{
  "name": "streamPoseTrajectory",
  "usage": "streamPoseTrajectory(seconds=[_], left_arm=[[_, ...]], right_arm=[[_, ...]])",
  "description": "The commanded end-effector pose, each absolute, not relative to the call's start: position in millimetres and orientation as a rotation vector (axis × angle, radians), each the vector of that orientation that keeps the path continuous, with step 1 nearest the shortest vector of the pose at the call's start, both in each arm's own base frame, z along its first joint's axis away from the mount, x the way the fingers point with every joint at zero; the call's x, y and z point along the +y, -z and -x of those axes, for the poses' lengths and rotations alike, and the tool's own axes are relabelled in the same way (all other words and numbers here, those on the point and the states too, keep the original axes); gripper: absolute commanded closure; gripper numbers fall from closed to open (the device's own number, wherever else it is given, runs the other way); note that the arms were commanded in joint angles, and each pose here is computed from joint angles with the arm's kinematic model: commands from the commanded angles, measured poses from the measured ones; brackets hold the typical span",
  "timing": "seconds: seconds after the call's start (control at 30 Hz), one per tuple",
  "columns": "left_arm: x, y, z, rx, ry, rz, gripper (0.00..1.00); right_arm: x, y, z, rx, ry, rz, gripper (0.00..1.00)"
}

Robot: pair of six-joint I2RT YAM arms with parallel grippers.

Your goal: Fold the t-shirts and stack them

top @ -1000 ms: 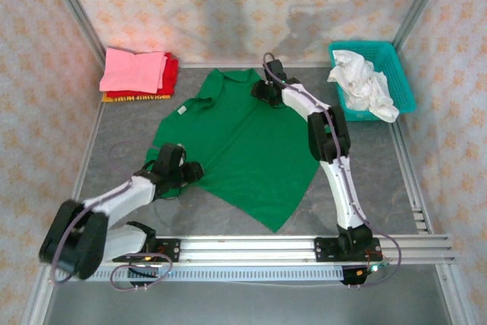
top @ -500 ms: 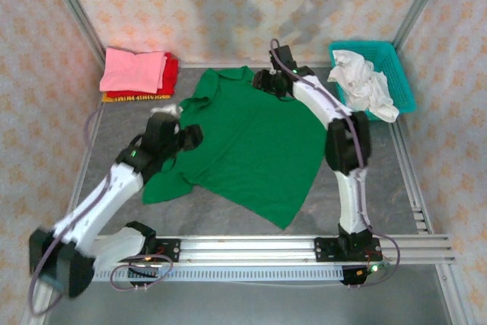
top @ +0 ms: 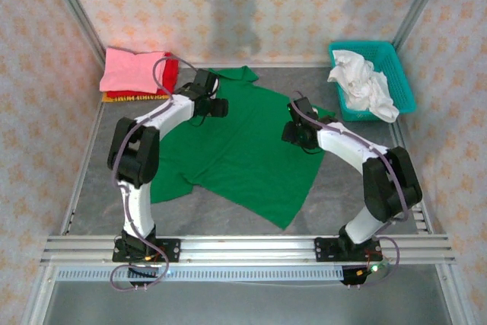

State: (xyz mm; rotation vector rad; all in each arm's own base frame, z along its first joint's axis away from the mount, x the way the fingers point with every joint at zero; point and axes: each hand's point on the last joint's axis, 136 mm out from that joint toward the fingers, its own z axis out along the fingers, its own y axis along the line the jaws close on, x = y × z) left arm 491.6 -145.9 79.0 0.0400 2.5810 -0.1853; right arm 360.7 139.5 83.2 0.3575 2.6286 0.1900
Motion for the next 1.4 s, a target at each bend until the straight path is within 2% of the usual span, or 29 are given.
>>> streamPoseTrajectory(seconds=[0.0, 0.27, 0.47, 0.53, 0.6, 0.8, 1.0, 1.13, 1.23, 1.37], left_arm=[[-141.7, -68.2, -495.1, 2.62, 0.194, -0.049, 0.38], [-126.4, -40.9, -481.0, 2.665, 0.165, 0.029, 0.39], [-117.9, -28.0, -440.3, 2.694, 0.207, 0.169, 0.41], [-119.6, -19.5, -421.4, 2.71, 0.258, 0.228, 0.44], [-120.1, -23.5, -403.2, 2.69, 0.29, 0.276, 0.47], [-128.1, -47.4, -369.7, 2.629, 0.353, 0.324, 0.47], [-108.2, -90.6, -385.9, 2.546, 0.18, 0.243, 0.43], [-97.1, -118.5, -415.1, 2.553, -0.019, 0.132, 0.38], [-88.9, -124.7, -438.6, 2.545, -0.132, 0.093, 0.38], [-81.0, -113.0, -463.2, 2.569, -0.142, 0.11, 0.38]], right_arm=[[126.9, -67.2, -369.1, 2.631, -0.097, -0.415, 0.45], [126.4, -15.0, -387.9, 2.723, -0.089, -0.48, 0.42], [123.5, 3.3, -410.3, 2.745, -0.082, -0.508, 0.41], [124.3, 4.5, -422.3, 2.737, -0.097, -0.51, 0.41], [120.9, 4.5, -435.1, 2.73, -0.081, -0.509, 0.41], [110.1, 0.2, -469.4, 2.71, -0.067, -0.509, 0.4], [122.4, -32.0, -476.4, 2.663, -0.208, -0.472, 0.38], [130.8, -54.1, -459.5, 2.671, -0.306, -0.452, 0.3], [128.8, -60.0, -443.6, 2.675, -0.322, -0.454, 0.28], [122.8, -57.9, -429.6, 2.68, -0.306, -0.463, 0.26]])
